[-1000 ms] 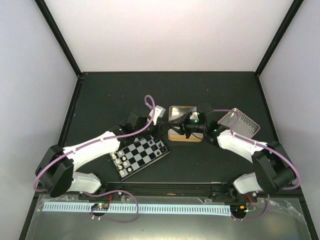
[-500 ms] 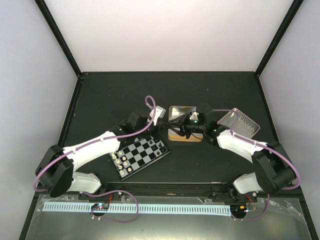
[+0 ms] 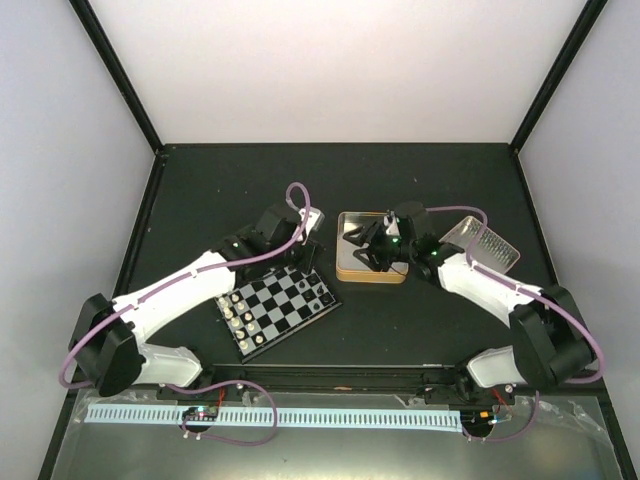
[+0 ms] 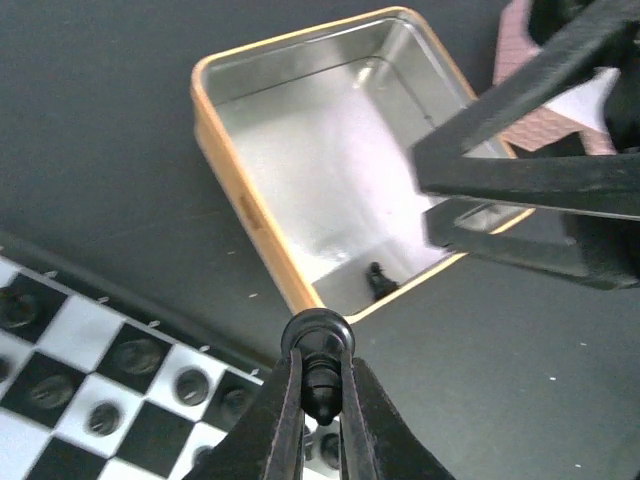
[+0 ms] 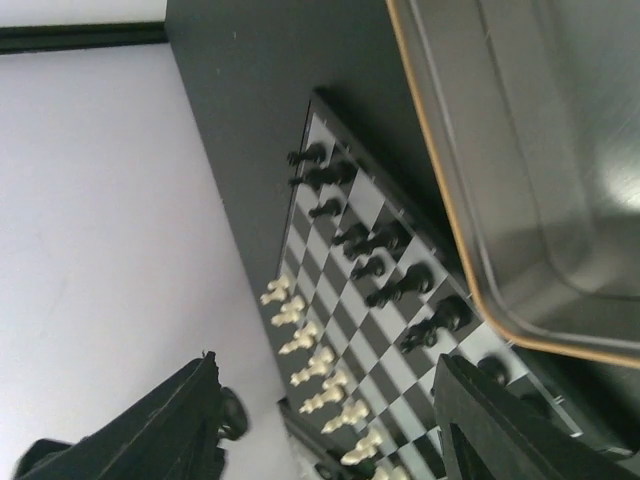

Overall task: Set up the chess pieces on the board
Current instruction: Place the chess piece on the chessboard, then adjust the storage box at the center of the board.

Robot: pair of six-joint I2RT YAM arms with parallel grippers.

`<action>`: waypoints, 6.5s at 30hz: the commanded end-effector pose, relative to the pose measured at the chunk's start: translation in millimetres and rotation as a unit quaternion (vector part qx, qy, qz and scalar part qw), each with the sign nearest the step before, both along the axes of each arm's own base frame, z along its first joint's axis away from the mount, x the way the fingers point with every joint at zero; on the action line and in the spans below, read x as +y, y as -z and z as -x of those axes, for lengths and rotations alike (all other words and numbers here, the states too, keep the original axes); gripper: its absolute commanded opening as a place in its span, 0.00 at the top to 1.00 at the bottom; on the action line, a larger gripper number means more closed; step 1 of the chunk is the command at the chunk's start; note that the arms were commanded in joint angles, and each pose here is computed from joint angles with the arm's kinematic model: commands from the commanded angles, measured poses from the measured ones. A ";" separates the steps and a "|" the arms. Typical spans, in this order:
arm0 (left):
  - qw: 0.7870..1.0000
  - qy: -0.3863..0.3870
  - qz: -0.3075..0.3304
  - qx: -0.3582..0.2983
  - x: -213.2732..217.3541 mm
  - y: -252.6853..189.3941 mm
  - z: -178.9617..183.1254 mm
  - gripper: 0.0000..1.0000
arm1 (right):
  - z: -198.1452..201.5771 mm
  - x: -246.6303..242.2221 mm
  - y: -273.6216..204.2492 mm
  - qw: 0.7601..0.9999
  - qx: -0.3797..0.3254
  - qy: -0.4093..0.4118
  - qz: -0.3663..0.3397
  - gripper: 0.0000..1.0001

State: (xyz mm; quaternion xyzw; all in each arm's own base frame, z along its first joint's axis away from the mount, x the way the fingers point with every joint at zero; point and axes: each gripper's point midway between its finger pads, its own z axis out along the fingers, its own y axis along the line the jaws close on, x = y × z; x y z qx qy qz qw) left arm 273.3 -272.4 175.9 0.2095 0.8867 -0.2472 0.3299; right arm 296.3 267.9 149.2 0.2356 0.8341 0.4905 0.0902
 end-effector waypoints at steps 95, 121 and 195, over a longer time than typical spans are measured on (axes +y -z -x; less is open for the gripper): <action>0.986 -0.149 -0.014 -0.068 99.2 -66.0 -51.9 0.59 | -76.5 -41.6 -2.2 0.880 -0.244 -0.197 0.358 0.17; 0.936 -0.174 0.056 -0.302 145.9 -144.7 -3.6 0.21 | -143.2 -59.2 64.8 0.713 -0.252 -0.382 0.532 0.25; 0.950 -0.140 0.065 -0.271 125.4 -127.7 -12.3 0.21 | -90.9 -136.7 48.1 0.847 -0.069 -0.041 0.525 0.65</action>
